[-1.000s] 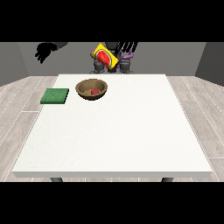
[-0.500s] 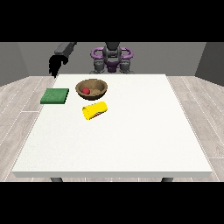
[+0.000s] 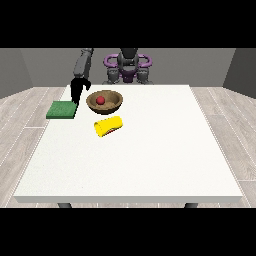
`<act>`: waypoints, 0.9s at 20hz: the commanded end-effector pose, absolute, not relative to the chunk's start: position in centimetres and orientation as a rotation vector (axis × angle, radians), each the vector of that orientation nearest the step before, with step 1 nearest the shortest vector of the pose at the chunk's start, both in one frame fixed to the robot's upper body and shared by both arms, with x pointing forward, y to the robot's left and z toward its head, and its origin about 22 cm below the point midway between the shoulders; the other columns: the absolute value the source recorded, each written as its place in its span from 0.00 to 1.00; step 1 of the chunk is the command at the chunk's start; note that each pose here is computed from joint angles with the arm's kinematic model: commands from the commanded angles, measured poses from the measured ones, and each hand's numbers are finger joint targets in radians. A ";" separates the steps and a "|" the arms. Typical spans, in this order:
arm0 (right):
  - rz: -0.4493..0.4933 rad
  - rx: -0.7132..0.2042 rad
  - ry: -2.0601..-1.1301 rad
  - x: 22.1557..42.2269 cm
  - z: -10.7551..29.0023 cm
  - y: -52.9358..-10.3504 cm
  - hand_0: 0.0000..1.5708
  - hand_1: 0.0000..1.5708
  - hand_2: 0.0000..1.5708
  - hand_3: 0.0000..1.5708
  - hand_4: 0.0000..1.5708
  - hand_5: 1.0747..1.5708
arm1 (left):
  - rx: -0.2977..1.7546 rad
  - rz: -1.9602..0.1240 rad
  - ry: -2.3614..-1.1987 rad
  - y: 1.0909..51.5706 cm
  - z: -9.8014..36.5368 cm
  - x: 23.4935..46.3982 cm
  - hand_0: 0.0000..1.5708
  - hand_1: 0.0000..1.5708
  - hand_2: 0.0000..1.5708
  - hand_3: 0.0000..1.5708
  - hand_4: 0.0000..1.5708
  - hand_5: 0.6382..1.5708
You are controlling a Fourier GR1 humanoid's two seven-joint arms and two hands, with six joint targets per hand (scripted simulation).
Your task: Pick the cup and pour the ball into the bowl, then pick the bowl and place it on the pad
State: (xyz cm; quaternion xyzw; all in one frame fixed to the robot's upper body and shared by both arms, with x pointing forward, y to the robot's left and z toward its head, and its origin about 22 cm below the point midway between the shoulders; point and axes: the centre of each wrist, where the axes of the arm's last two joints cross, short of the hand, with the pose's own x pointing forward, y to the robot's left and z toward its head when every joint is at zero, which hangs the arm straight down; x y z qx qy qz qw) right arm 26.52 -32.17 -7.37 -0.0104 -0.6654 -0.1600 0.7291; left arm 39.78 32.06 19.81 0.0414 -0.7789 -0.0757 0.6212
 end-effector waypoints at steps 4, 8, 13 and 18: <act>-0.316 0.030 -1.472 28.6 -8.7 -29.7 0.00 0.00 0.00 0.00 0.37 0.97 | 0.103 -0.144 -1.808 36.7 19.8 37.4 0.00 0.00 0.00 0.00 0.64 0.97; -0.347 0.033 -1.523 29.7 -8.6 -30.5 0.00 0.00 0.00 0.00 0.35 0.97 | 0.098 -0.143 -1.862 38.3 21.7 36.6 0.00 0.00 0.00 0.00 0.64 0.96; -0.337 -0.001 -1.501 29.6 -10.1 -29.9 0.00 0.00 0.00 0.00 0.32 0.96 | 0.104 -0.143 -1.845 38.8 23.1 35.7 0.00 0.00 0.00 0.00 0.65 0.96; -0.325 -0.002 -1.559 30.3 -9.7 -30.1 0.00 0.00 0.00 0.00 0.29 0.95 | 0.127 -0.159 -1.902 39.1 24.3 35.2 0.00 0.00 0.00 0.00 0.65 0.97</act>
